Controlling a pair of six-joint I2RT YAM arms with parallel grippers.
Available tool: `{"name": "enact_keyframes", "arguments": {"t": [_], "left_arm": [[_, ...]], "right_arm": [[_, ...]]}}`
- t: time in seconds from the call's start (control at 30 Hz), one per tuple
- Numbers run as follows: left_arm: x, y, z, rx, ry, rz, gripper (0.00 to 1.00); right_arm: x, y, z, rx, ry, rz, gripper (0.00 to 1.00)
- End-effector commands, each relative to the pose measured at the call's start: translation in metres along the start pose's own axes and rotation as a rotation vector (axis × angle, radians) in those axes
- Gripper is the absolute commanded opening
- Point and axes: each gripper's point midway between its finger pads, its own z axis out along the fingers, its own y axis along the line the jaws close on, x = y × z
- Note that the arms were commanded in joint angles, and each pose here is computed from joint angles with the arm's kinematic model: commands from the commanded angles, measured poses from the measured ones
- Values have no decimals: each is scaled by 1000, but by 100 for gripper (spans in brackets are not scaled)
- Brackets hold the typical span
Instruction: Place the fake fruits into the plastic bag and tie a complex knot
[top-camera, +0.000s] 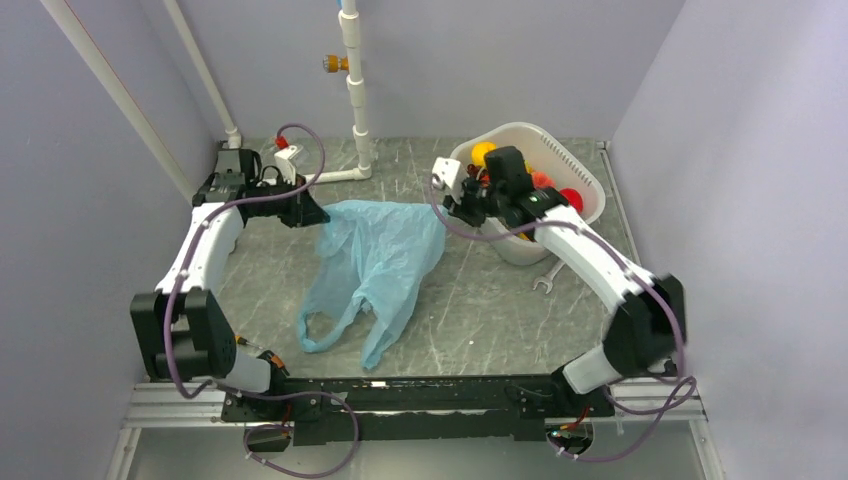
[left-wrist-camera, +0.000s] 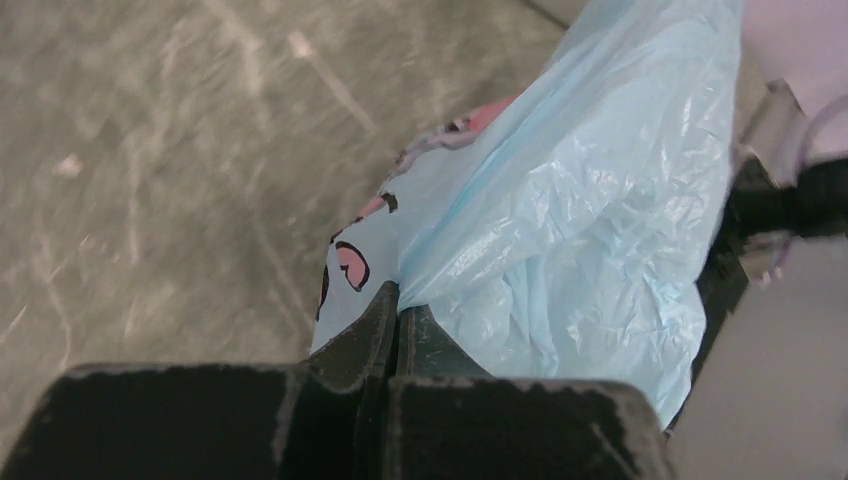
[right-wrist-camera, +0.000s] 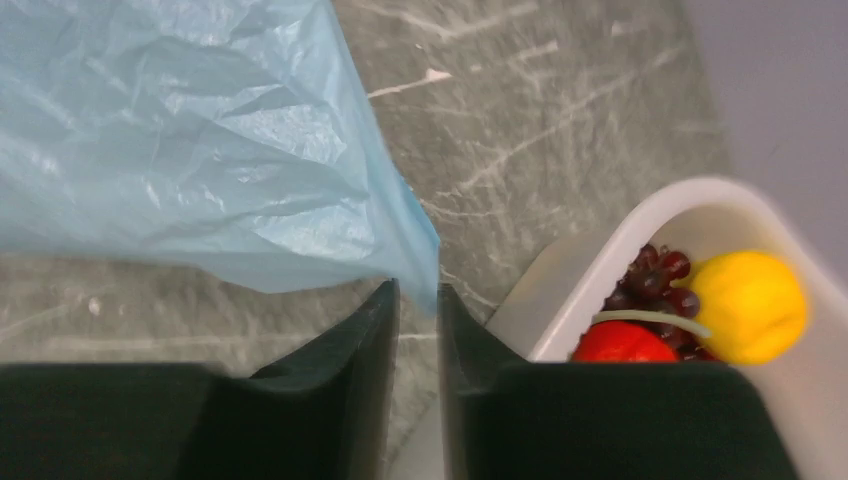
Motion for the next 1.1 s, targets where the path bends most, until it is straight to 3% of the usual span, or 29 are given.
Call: {"name": "enact_keyframes", "arguments": {"t": [0.0,0.03,0.1,0.17,0.23,0.27,0.43,0.53,0.73,0.9,0.97,1.07], "left_arm": [[3,76,7,-309,7,-165,0],[10,89,8,-352,19,-199,2],[18,105,8,-413,46,-234,31],[14,109,1,-444,39,-224,57],[1,92,-11,-410,8,-132,93],[-5,79,-19,-394,-7,-50,98],[13,11,-41,-310,-48,315,99],[43,-37,-23,-200,34,417,99],[109,-76,20,-95,98,437,99],[146,-97,50,-5,168,621,99],[159,-98,53,9,220,654,99],[180,-105,61,31,299,698,99]], "right_arm": [[3,-63,15,168,106,65,51],[-3,-69,13,188,97,94,67],[-16,-64,6,176,71,163,83],[-24,-41,2,95,62,274,87],[-30,-5,2,-32,58,384,89],[-29,11,3,-78,52,433,89],[-34,65,22,-220,-2,580,86],[-35,85,37,-264,60,701,99],[-26,117,52,-262,77,934,100],[1,139,75,-201,203,988,99],[25,143,82,-162,267,1007,96],[41,148,91,-149,305,1026,83]]}}
